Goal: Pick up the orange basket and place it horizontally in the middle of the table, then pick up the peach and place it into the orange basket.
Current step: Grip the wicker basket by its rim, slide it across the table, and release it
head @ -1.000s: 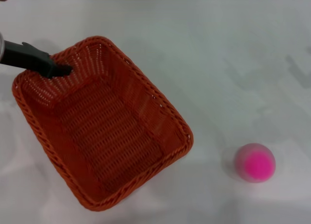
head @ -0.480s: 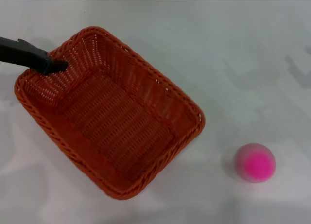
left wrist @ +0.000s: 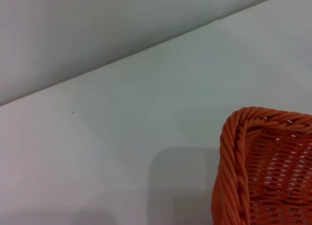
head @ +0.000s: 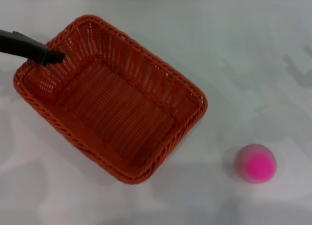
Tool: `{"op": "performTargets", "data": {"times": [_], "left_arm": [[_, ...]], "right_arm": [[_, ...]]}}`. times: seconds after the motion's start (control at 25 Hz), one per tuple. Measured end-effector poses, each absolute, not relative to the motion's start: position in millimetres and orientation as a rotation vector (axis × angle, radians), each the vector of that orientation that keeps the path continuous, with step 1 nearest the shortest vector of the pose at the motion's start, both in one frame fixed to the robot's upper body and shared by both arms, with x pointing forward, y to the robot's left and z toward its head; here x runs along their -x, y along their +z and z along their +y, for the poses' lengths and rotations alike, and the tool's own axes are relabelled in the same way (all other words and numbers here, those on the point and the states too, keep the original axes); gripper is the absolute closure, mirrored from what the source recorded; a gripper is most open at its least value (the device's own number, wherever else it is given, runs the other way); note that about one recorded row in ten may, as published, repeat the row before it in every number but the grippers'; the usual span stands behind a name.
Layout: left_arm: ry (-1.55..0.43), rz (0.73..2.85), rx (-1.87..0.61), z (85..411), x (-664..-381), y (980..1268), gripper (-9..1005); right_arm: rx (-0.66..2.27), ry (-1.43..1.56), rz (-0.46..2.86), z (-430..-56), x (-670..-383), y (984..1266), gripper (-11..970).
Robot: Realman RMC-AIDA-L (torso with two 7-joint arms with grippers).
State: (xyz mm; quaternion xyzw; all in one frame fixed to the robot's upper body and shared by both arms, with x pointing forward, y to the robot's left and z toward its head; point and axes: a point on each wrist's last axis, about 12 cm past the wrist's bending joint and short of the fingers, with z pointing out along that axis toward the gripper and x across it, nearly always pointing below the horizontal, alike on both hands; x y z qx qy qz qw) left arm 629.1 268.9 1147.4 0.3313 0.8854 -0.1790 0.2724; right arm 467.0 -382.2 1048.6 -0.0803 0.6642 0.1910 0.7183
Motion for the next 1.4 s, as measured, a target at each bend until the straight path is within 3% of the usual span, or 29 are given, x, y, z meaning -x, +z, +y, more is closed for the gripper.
{"op": "performTargets", "data": {"times": [0.6, 1.08, 1.4], "left_arm": [[-0.644, 2.482, -0.565, 241.4, -647.1, 1173.5, 829], [-0.927, 2.597, -0.329, 208.4, -641.6, 1168.9, 830], [-1.0, 2.643, -0.139, 200.0, -638.8, 1162.3, 830]], "right_arm": [[0.146, 0.454, 1.488, -380.0, -483.7, 1052.2, 222], [0.19, 0.463, 1.497, -378.0, -482.7, 1052.0, 223], [0.212, 0.466, 1.502, -379.4, -479.8, 1052.5, 222]]}}
